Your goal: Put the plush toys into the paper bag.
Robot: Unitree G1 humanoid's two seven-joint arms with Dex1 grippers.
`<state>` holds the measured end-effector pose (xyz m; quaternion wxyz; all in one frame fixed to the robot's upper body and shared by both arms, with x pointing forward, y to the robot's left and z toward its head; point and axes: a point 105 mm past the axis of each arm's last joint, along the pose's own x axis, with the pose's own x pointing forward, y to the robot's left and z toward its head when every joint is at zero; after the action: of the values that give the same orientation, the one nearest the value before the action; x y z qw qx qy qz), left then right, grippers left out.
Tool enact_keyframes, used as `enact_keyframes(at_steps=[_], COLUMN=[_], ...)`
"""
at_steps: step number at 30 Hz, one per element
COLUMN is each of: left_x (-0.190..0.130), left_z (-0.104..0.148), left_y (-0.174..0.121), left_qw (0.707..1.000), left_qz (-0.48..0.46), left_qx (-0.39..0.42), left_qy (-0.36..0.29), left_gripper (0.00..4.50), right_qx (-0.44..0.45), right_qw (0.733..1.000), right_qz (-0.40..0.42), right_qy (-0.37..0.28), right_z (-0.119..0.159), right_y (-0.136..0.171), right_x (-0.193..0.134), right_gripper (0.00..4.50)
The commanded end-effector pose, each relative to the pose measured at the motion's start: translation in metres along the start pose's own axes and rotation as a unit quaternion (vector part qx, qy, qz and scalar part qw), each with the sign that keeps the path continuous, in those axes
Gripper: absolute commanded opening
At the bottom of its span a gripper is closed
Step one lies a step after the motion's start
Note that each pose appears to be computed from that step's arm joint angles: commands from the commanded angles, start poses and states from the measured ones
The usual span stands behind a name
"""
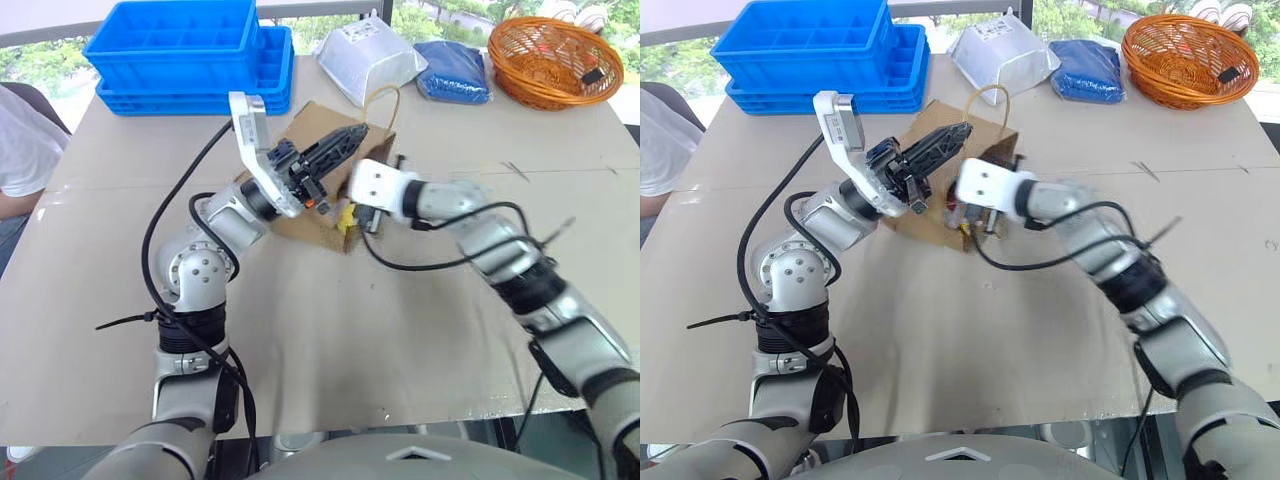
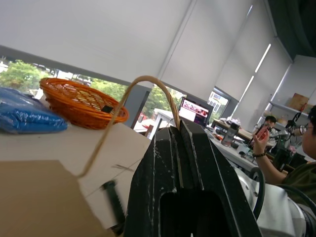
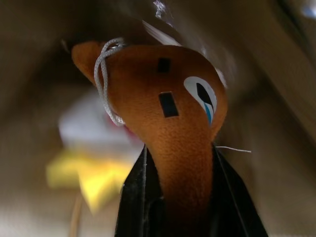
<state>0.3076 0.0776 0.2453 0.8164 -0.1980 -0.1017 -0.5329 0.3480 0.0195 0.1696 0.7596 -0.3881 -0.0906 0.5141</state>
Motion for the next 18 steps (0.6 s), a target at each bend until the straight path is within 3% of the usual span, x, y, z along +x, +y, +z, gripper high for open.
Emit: enact_keyframes(at_steps=[1, 4, 10, 13, 15, 18], left_x=[-0.004, -0.010, -0.014, -0.015, -0.015, -0.013], left_z=[0.006, 0.007, 0.008, 0.009, 0.009, 0.008], left_y=[-0.003, 0.001, 0.005, 0.009, 0.011, 0.012], left_qw=[1.000, 1.000, 0.999, 0.999, 0.999, 0.999], left_qz=[0.001, 0.013, 0.028, 0.032, 0.032, 0.030], left_qx=[0.014, 0.011, 0.017, 0.019, 0.021, 0.021], left_qy=[-0.009, -0.014, -0.017, -0.018, -0.018, -0.019], left_gripper=[0.00, 0.00, 0.00, 0.00, 0.00, 0.00], right_qx=[-0.009, 0.017, 0.158, 0.258, 0.325, 0.356], right_qw=[0.999, 0.998, 0.983, 0.963, 0.939, 0.926], right_qz=[-0.031, -0.047, -0.085, -0.076, -0.098, -0.120], right_qy=[-0.022, -0.034, -0.046, 0.003, 0.052, 0.033], right_z=[0.002, 0.001, 0.012, 0.003, -0.011, -0.007], right_y=[-0.011, -0.014, -0.019, -0.005, 0.002, 0.003], right_x=[-0.011, -0.036, -0.101, -0.129, -0.140, -0.137], right_gripper=[2.31, 3.82, 3.82, 3.82, 3.82, 3.82])
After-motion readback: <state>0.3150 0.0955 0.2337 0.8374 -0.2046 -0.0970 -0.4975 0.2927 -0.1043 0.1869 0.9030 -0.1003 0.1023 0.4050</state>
